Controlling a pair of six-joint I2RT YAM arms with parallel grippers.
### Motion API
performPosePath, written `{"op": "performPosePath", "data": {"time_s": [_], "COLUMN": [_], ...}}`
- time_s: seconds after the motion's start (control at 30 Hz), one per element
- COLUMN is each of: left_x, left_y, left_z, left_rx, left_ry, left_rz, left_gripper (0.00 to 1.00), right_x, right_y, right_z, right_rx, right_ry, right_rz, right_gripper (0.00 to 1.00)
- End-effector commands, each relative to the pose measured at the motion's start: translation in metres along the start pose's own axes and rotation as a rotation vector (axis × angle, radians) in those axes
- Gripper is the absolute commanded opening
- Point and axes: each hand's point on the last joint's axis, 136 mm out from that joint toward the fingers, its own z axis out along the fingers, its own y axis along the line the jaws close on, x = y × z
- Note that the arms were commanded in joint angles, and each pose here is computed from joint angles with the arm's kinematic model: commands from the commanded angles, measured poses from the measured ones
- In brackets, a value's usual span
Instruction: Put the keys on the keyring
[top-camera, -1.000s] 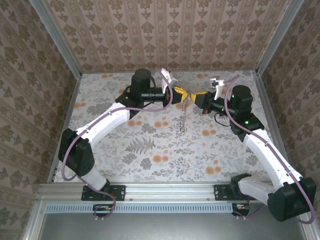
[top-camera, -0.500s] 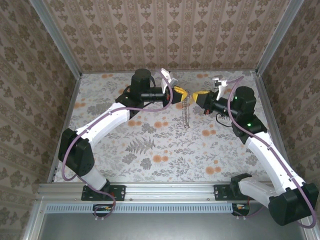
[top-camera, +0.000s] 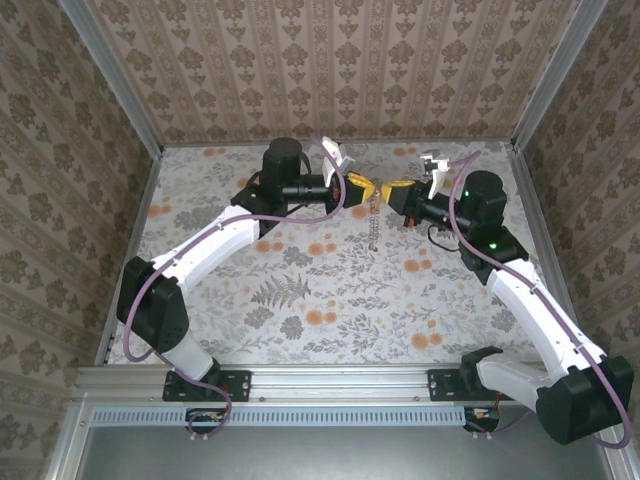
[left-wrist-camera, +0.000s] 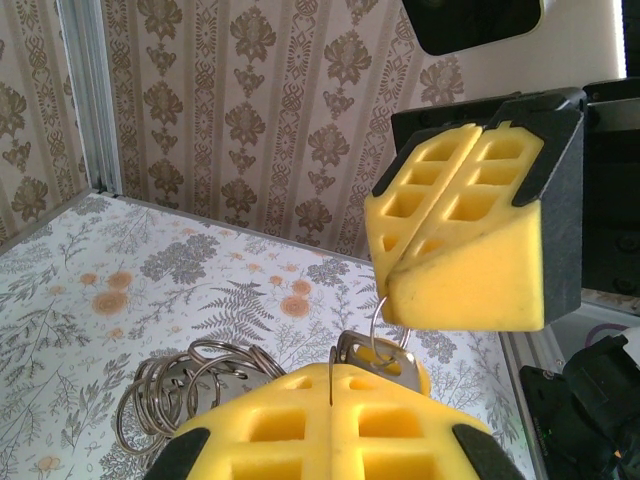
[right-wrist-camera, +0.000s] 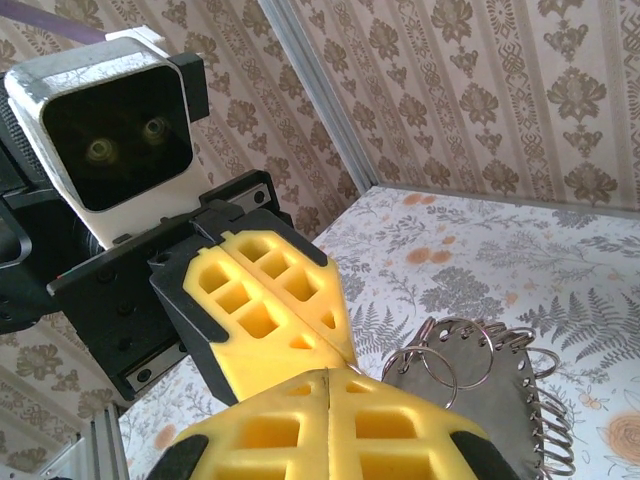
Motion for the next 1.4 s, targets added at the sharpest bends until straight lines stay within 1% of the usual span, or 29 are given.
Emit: {"op": "performPosePath", "data": {"time_s": [0.0,0.3,0.77,1.1,1.37], "left_x": [-0.012,-0.012,-0.016,-0.020,-0.022], "left_y": [-0.008,-0.010,-0.016,-0.014,-0.011], "left_z": [-0.002,-0.001,-0.003,-0.007,-0.009], "left_rx": [0.030,0.037,0.053,0.032,0.015], "left_ry": [-0.039,-0.041,-0.054,-0.072,-0.085], "left_rz": [0.036,0.034,0.046,0.046,0.039], "left_gripper": [0.00,0.00,0.00,0.00,0.00], "right_x": [-0.013,-0.017,-0.010,0.000,0.005], "right_y": [0.008,0.003,-0.013,-0.029,-0.031], "right_z": [0.001,0.002,0.010,0.001,-0.003], "right_rx": [-0.025,0.001,0.051,0.145,0.156], "right_ry": [-0.038,-0.052,-0.038,-0.031,-0.026], "right_rz": [-0.031,-0.032,-0.014,-0.013,-0.005], "right_gripper": [0.00,0.00,0.00,0.00,0.00]}}
